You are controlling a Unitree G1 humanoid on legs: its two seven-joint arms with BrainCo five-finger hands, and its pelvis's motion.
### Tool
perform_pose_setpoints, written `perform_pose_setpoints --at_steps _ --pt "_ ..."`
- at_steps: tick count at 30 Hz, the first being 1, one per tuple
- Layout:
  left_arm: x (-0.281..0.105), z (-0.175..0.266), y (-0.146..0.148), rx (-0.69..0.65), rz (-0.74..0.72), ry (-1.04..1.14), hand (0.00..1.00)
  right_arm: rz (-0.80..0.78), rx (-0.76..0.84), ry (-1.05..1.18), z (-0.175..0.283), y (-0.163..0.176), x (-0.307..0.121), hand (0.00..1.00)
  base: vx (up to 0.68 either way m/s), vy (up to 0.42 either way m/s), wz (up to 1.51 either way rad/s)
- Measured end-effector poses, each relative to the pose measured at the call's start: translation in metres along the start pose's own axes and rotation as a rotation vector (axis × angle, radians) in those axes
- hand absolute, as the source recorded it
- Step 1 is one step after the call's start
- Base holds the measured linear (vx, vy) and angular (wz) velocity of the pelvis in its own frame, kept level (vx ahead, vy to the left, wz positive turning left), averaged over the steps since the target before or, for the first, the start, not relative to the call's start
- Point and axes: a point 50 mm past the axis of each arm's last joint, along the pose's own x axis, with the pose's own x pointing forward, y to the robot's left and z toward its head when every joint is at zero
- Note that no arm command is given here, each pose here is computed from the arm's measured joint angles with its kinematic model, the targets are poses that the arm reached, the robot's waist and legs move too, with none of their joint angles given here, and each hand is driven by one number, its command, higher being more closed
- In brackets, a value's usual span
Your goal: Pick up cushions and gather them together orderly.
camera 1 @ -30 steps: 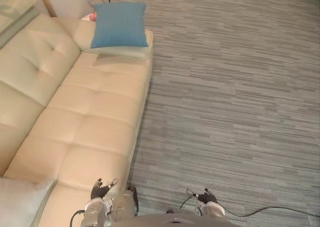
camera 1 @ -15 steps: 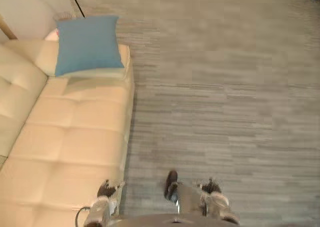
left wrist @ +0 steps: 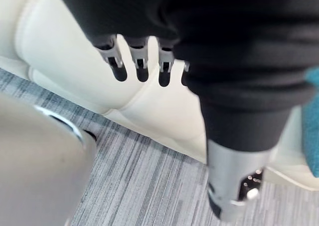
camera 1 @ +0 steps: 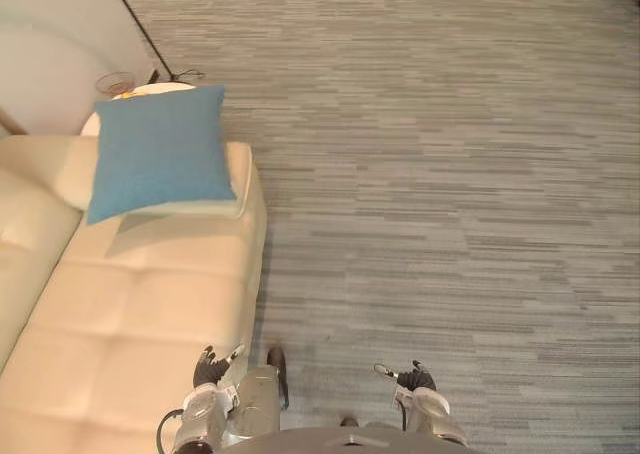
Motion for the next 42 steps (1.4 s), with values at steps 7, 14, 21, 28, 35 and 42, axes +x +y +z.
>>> perform_pose_setpoints --at_steps 7,14,21,28,35,42 --pt "0.001 -0.006 0.006 0.041 0.004 0.034 0.0 -0.012 -0.012 0.009 -0.006 -0.008 -0.002 0.0 0.5 0.134 -0.03" --pt "0.0 -0.007 0.002 -0.134 0.058 0.049 0.0 -0.04 0.021 0.001 -0.007 -0.015 -0.002 0.0 0.4 -0.158 0.81" --pt "-0.005 -0.025 0.012 -0.236 0.143 0.111 0.0 -0.061 -0.003 0.018 -0.006 -0.024 0.002 0.0 0.43 -0.27 0.66" --pt "-0.006 -0.023 0.012 -0.225 0.118 0.093 0.0 -0.055 0.028 0.039 -0.013 -0.022 0.0 0.0 0.27 -0.019 0.51" --pt "-0.004 -0.025 0.025 -0.181 0.141 0.106 0.0 -0.056 0.072 0.098 -0.025 -0.016 -0.002 0.0 0.26 0.119 0.47" --pt "-0.004 -0.028 0.032 -0.129 0.142 0.128 0.0 -0.078 0.056 0.106 -0.033 -0.026 -0.006 0.0 0.25 0.023 1.01"
